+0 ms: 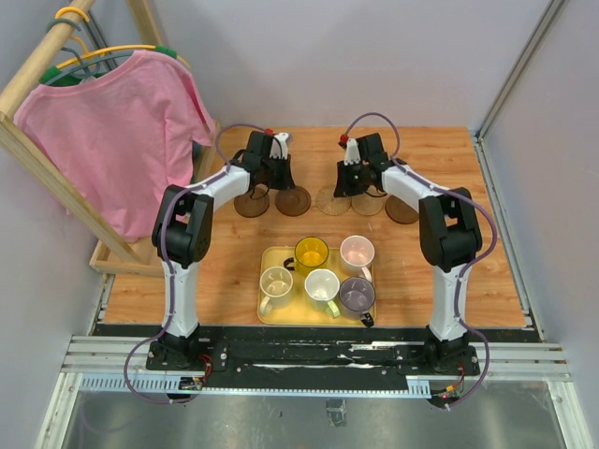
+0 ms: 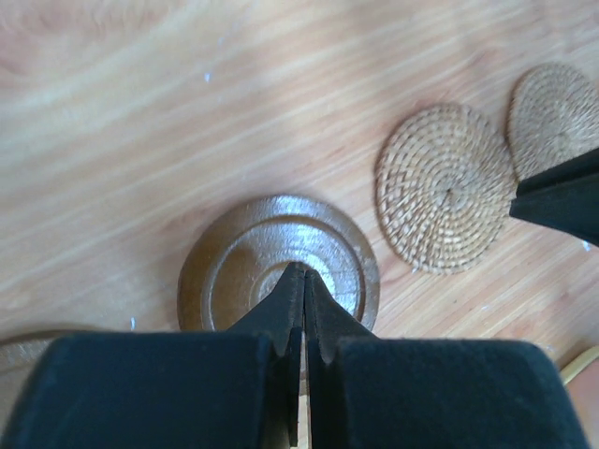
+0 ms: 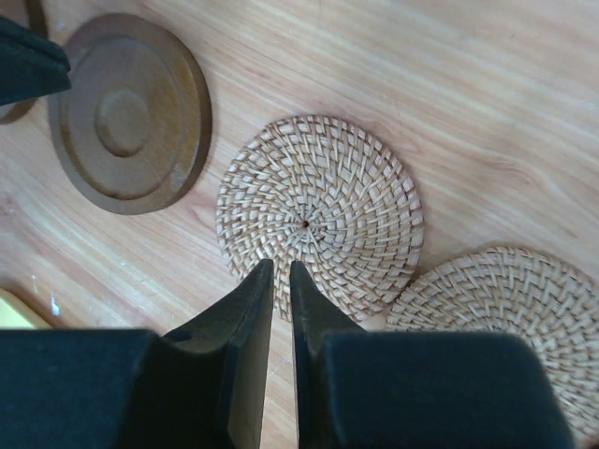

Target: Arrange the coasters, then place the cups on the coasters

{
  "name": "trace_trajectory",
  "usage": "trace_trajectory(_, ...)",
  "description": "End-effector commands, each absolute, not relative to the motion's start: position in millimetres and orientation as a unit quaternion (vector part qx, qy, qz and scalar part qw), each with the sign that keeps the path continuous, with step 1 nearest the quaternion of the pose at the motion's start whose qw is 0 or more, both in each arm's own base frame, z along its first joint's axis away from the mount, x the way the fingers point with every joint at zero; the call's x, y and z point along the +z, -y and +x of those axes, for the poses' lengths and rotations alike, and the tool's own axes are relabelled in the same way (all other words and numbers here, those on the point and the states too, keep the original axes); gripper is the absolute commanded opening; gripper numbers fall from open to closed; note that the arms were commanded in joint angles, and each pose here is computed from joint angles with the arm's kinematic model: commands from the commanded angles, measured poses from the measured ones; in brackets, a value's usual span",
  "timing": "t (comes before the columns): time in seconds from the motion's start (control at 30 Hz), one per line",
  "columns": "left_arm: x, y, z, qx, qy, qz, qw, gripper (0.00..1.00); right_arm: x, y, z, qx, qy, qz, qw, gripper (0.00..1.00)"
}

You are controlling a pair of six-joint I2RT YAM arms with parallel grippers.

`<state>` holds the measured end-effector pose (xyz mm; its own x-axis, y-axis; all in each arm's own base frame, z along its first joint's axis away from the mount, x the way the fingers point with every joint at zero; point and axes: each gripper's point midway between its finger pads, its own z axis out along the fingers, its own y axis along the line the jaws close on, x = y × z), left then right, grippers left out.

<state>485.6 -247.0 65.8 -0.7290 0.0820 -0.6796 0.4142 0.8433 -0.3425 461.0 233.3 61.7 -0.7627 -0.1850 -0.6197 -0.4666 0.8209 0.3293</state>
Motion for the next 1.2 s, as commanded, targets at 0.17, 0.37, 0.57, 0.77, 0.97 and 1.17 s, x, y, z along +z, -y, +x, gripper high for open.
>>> trace_trajectory(0.17, 137.0, 258.9, 486.5, -0.272, -0.860, 0.165, 0.398, 0.00, 130.6, -206.3, 463.7, 0.184, -0.896, -0.162, 0.369, 0.15)
trace_trajectory(0.37, 136.5, 254.2, 463.9, -0.284, -0.858, 0.164, 0.395, 0.01, 103.5, -164.0, 449.4, 0.169, -0.917, -0.099, 0.348, 0.14)
trace_trajectory(0.57, 142.3, 247.5, 442.2, -0.291, -0.853, 0.156, 0.404, 0.01, 77.8, -149.9, 447.2, 0.149, -0.929, -0.099, 0.323, 0.14)
trace_trajectory(0.77, 150.6, 238.5, 431.8, -0.281, -0.851, 0.151, 0.417, 0.00, 61.4, -143.5, 454.3, 0.136, -0.936, -0.097, 0.311, 0.14)
trace_trajectory(0.97, 150.0, 238.4, 425.4, -0.287, -0.850, 0.148, 0.416, 0.01, 48.9, -133.8, 459.5, 0.144, -0.939, -0.078, 0.303, 0.14)
trace_trajectory(1.17, 139.9, 240.9, 426.0, -0.292, -0.855, 0.147, 0.404, 0.00, 27.7, -127.5, 456.9, 0.141, -0.947, -0.071, 0.281, 0.13)
